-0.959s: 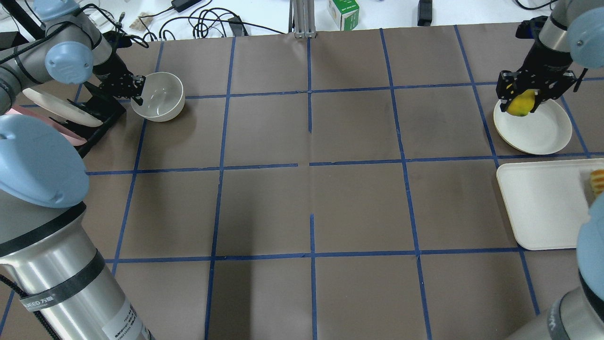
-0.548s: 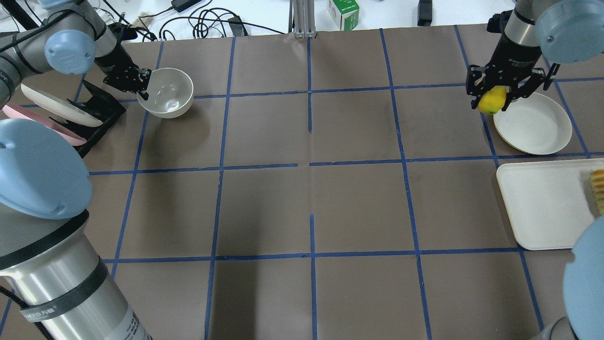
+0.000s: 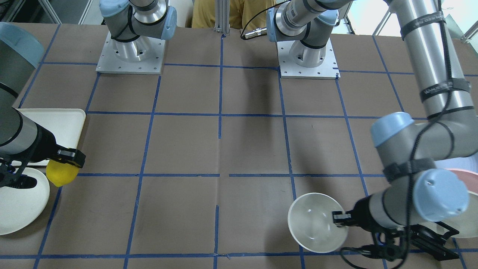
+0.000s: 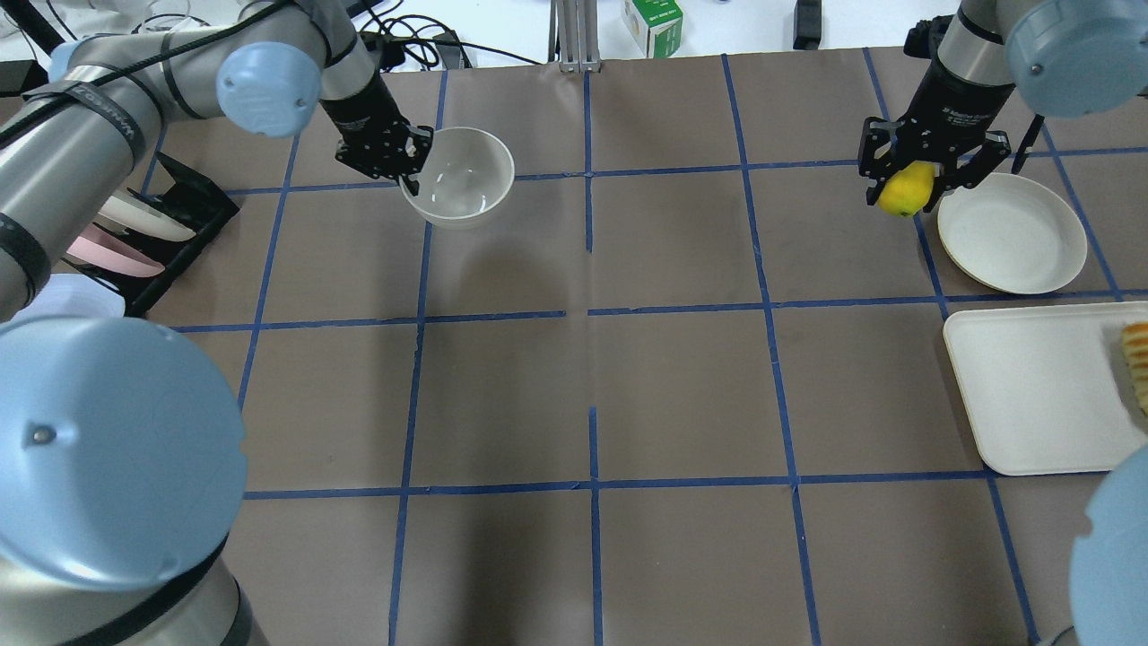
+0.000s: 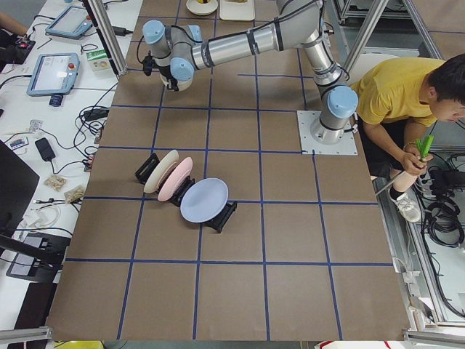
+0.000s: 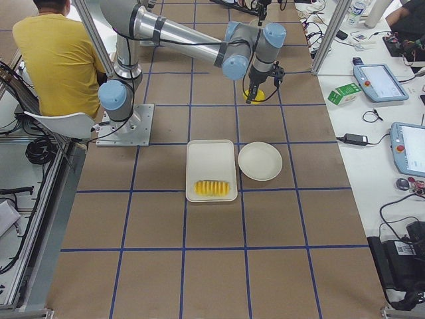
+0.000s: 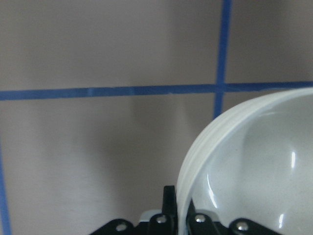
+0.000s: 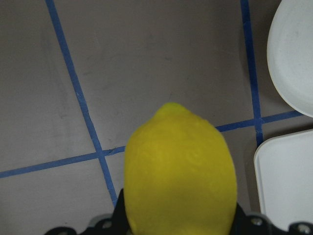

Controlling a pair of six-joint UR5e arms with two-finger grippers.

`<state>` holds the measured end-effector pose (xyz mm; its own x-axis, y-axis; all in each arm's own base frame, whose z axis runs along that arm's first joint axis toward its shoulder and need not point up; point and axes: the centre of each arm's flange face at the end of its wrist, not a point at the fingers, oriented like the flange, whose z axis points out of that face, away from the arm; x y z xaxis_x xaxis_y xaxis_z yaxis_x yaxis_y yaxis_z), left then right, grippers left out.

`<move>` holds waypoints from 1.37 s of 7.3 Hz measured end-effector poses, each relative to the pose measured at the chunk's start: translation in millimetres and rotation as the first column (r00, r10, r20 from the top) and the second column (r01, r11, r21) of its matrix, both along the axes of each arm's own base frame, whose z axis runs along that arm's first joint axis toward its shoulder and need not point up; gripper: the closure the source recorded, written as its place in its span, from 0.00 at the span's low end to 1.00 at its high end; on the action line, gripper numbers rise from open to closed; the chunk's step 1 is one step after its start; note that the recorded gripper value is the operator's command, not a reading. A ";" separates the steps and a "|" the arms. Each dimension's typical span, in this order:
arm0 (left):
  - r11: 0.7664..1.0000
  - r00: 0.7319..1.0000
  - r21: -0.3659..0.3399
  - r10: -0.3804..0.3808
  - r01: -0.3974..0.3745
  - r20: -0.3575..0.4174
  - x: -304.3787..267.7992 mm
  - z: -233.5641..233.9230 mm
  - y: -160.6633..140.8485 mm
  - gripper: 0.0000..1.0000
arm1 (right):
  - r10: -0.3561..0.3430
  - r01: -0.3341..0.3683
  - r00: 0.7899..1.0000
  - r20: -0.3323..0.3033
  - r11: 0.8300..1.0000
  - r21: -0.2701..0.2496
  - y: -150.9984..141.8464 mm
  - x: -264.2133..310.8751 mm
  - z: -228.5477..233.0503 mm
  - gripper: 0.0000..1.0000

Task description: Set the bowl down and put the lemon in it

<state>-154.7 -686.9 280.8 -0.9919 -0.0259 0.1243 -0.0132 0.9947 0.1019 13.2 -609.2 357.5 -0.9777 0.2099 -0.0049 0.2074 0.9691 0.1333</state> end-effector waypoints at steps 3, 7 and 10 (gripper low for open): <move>0.997 0.997 0.000 0.076 -0.076 0.023 -101.3 -23.3 64.1 1.00 | -0.006 0.006 1.000 0.011 1.000 0.001 11.4 40.7 5.6 1.00; 0.993 0.993 0.000 0.114 -0.114 0.035 -137.0 -62.2 112.1 0.29 | -0.008 0.007 1.000 0.010 1.000 0.022 32.3 72.7 0.4 1.00; 0.990 0.990 -0.037 0.139 -0.138 0.020 -123.7 -49.3 104.4 0.00 | -0.026 0.026 1.000 0.001 0.999 0.023 42.3 112.3 0.3 1.00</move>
